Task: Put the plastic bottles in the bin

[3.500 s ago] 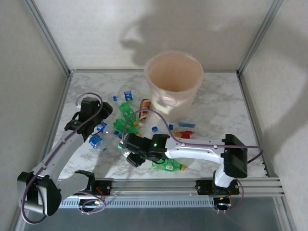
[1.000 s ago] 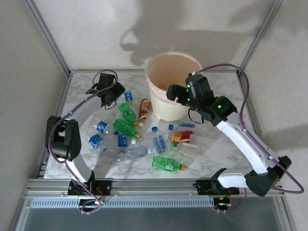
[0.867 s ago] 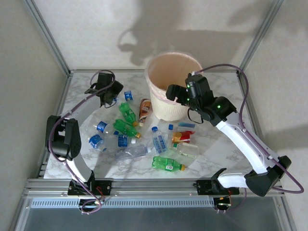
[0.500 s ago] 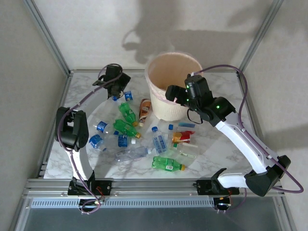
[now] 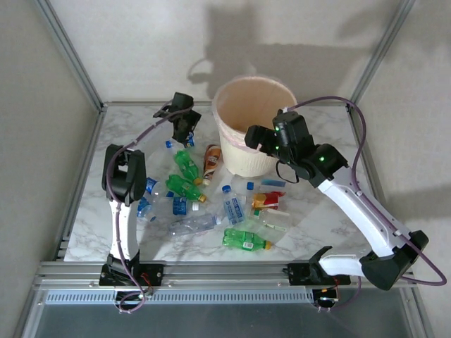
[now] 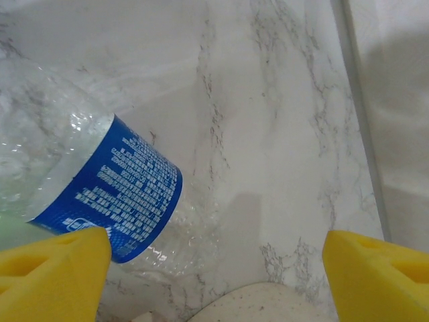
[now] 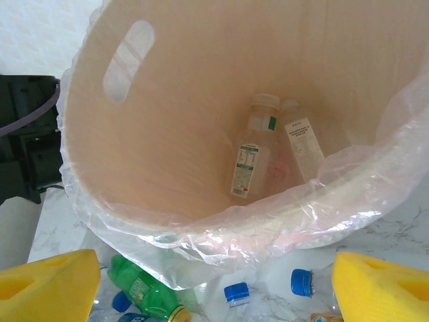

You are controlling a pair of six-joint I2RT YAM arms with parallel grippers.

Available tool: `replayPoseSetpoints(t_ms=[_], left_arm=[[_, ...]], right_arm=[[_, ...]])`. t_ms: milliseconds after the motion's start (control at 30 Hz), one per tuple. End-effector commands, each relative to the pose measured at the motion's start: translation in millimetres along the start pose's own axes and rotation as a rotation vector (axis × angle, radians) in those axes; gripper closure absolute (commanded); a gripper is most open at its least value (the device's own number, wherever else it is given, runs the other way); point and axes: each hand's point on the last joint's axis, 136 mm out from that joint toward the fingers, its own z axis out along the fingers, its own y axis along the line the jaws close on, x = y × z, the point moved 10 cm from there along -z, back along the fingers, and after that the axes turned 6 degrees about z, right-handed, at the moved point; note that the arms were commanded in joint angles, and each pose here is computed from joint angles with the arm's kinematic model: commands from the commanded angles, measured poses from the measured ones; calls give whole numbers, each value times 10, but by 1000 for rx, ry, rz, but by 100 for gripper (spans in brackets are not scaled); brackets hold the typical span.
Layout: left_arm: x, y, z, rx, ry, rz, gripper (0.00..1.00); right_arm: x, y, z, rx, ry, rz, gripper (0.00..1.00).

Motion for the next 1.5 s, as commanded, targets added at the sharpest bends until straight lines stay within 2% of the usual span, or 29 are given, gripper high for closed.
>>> replayPoseSetpoints(t_ms=[0, 267, 500, 767, 1000, 1200, 1467], left_arm=[[48, 107, 109, -127, -1, -52, 18], [44, 122, 50, -146, -29, -67, 17], [13, 281, 171, -238, -17, -17, 16], [-198, 458, 227, -309, -26, 35, 16], [-398, 631, 445, -389, -27, 82, 17], [-424, 706, 566, -418, -18, 118, 24], [-443, 629, 473, -397, -38, 157, 38]], right_arm=[[5, -39, -81, 22, -24, 6, 10], [9, -58, -84, 35, -31, 4, 10], [28, -107, -125, 47, -38, 10, 7], [88, -164, -108, 53, -33, 23, 5], [92, -174, -117, 54, -35, 25, 4], [100, -188, -127, 59, -34, 27, 6], [90, -189, -141, 59, -44, 31, 9]])
